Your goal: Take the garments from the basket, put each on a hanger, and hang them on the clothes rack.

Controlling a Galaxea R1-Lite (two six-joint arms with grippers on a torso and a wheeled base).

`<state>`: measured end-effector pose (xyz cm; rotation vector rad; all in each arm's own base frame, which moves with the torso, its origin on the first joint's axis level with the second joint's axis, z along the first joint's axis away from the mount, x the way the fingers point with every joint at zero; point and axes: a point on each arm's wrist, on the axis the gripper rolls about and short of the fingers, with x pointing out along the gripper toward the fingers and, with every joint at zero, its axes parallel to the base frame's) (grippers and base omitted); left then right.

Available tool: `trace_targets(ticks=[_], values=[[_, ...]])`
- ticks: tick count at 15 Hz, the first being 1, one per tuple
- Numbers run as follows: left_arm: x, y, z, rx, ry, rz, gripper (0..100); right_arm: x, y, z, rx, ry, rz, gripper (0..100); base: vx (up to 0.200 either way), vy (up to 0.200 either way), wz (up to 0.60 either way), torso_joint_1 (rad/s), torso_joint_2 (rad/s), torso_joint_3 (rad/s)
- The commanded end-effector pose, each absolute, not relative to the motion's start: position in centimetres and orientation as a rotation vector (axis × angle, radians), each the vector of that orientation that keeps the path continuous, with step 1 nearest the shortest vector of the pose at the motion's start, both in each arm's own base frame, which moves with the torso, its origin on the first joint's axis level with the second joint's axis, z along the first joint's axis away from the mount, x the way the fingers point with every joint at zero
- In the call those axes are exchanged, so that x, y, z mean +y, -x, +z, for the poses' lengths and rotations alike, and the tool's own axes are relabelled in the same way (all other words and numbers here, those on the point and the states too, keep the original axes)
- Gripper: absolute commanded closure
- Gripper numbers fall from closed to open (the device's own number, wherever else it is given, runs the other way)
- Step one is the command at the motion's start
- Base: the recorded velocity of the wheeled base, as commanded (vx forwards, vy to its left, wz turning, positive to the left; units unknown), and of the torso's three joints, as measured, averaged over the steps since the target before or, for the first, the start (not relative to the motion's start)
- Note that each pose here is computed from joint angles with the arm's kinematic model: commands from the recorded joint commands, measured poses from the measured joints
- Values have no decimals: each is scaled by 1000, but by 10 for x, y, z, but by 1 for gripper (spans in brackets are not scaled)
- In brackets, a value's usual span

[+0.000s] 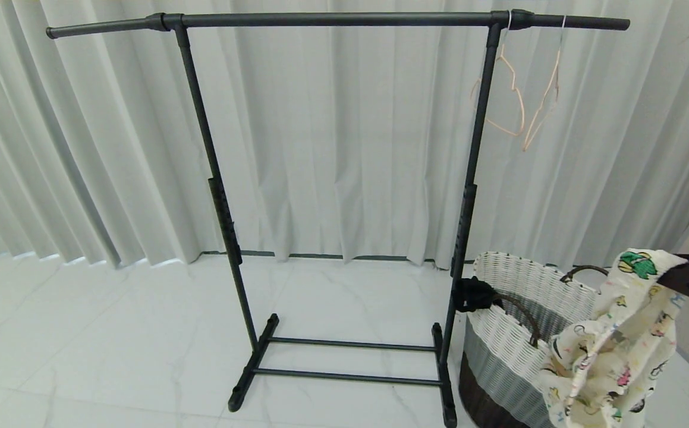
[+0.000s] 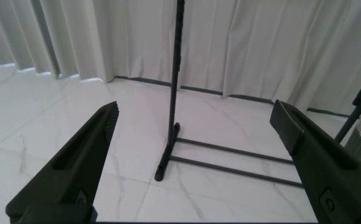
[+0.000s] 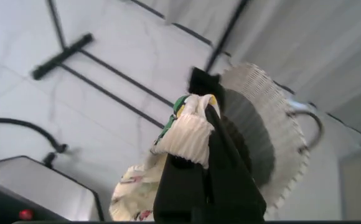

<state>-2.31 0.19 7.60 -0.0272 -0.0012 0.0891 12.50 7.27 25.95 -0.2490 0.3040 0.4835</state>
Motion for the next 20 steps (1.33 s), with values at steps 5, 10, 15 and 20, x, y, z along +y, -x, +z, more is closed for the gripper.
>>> trace_targets(ticks=[5, 10, 15, 20], values=[[2, 23, 76, 6, 32, 84, 0, 134, -161, 255, 412, 191, 620, 100, 0, 0, 0, 0, 0, 0], [1, 24, 111, -46, 45, -16, 0, 155, -183, 267, 400, 156, 620, 100, 0, 0, 0, 0, 0, 0], [-11, -73, 238, -46, 170, -146, 0, 186, -203, 274, 408, 93, 650, 100, 0, 0, 0, 0, 0, 0], [-71, -168, 251, 145, 136, -286, 0, 240, -219, 265, 382, 76, 731, 100, 0, 0, 0, 0, 0, 0]])
